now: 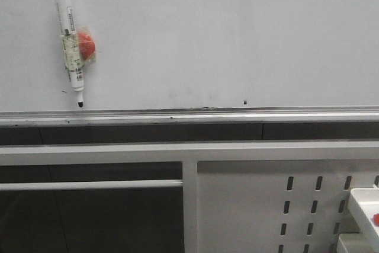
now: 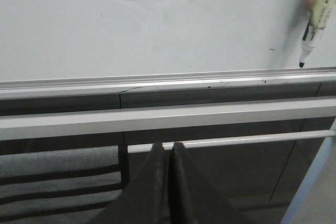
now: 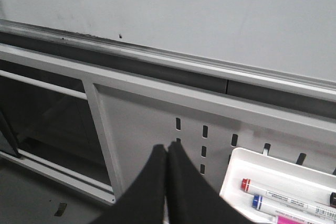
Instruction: Write number 1 on whiteboard
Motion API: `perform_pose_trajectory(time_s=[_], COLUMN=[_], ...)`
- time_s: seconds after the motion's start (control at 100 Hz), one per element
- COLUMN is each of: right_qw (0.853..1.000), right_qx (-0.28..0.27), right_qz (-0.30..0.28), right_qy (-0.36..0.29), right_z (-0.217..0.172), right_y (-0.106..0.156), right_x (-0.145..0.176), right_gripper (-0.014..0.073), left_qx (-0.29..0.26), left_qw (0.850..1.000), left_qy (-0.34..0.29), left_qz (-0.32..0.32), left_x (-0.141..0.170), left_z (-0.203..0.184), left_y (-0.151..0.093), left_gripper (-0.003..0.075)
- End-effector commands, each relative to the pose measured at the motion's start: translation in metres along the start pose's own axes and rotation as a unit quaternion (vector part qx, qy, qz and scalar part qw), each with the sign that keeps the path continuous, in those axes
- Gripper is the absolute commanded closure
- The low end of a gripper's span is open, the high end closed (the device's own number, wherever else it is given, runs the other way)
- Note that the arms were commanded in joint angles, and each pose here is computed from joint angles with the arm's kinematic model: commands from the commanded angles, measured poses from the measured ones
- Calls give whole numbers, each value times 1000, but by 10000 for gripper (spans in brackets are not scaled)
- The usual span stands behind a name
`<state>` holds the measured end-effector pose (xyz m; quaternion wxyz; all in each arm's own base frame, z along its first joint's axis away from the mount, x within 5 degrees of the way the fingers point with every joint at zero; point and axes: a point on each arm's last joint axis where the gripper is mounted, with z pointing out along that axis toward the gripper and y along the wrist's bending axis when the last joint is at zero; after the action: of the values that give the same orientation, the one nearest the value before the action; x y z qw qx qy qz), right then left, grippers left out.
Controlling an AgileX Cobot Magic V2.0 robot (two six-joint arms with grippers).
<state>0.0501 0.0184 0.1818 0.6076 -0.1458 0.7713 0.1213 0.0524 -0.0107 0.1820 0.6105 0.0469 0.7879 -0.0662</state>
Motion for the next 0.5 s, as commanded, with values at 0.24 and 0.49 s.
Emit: perform_pose_trajectory(time_s=[0.24,0.49], right_qw=[999,992], right_qx=[14,35], right_qz=[-43,-118], right_qy=[-7,-23], right_z=[0,0], right_y=[-2,-6], right_x=[2,-1], right_gripper=[645,645], left_qx=[-4,5], left_qw=[1000,999], left_qy=[-21,-38], left_qz=[-1,-37], left_x=[5,2], left_z=[2,2], left_y=[1,0], left_gripper=[740,740])
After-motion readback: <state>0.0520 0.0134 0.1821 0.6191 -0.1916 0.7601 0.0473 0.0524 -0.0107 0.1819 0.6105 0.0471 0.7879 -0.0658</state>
